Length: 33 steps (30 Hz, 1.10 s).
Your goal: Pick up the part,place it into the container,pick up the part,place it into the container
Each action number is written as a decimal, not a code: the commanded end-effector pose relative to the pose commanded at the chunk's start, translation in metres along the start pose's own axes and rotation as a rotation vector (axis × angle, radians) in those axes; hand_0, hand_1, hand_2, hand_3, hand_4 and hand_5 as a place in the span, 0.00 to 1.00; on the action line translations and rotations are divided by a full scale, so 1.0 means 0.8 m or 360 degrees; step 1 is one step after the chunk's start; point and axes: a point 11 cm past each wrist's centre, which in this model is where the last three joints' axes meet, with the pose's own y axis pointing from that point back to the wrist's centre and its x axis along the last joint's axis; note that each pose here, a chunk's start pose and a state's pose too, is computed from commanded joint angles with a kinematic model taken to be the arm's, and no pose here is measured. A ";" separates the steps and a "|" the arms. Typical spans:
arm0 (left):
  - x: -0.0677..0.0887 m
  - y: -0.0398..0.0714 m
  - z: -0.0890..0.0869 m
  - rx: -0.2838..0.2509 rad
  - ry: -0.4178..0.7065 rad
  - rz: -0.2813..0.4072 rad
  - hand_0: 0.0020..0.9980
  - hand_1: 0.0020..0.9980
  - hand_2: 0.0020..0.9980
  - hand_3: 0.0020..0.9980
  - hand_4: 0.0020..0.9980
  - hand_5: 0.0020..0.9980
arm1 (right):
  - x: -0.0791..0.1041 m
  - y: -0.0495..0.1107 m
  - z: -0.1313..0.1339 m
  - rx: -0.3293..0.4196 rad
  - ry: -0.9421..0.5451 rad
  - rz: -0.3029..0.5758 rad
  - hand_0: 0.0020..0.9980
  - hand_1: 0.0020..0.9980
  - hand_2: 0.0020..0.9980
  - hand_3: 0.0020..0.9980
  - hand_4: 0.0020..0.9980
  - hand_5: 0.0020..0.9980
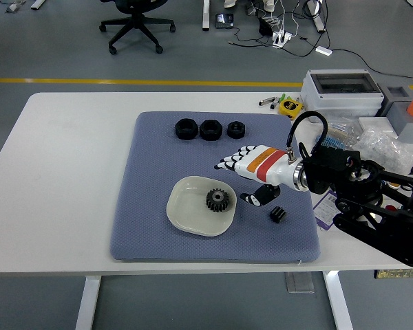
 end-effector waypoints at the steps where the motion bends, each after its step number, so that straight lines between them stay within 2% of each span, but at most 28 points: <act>1: 0.000 0.000 0.000 0.0001 0.0001 0.0000 0.54 0.57 0.58 0.68 0.69 0.66 | -0.005 0.005 0.003 -0.0006 0.0013 -0.0018 1.00 0.95 0.97 1.00 0.64 0.15; 7: -0.001 0.000 -0.002 0.0004 0.0001 -0.0002 0.53 0.57 0.58 0.68 0.69 0.66 | -0.032 0.031 0.013 -0.0016 0.0087 -0.0089 1.00 0.94 0.96 1.00 0.64 0.16; 12: -0.002 0.000 -0.001 0.0001 0.0010 -0.0005 0.53 0.57 0.58 0.68 0.69 0.66 | -0.044 0.048 0.019 -0.0023 0.0146 -0.0114 1.00 0.94 0.96 1.00 0.64 0.16; 13: -0.002 0.000 -0.001 0.0001 0.0010 -0.0005 0.53 0.57 0.58 0.68 0.69 0.67 | -0.046 0.049 0.020 -0.0022 0.0150 -0.0113 1.00 0.91 0.94 1.00 0.64 0.16; 20: -0.006 0.001 0.001 0.0001 0.0000 -0.0013 0.53 0.57 0.58 0.67 0.69 0.67 | -0.055 0.044 0.025 -0.0020 0.0169 -0.0078 1.00 0.88 0.91 1.00 0.63 0.17; 27: -0.007 0.002 0.004 -0.0007 0.0008 -0.0015 0.53 0.57 0.58 0.67 0.69 0.67 | -0.075 0.044 0.040 -0.0060 0.0157 -0.0107 1.00 0.86 0.90 1.00 0.61 0.17; 33: -0.007 0.002 0.005 -0.0008 0.0007 -0.0015 0.53 0.57 0.59 0.67 0.68 0.67 | -0.081 0.047 0.037 -0.0044 0.0157 -0.0124 1.00 0.85 0.89 1.00 0.61 0.17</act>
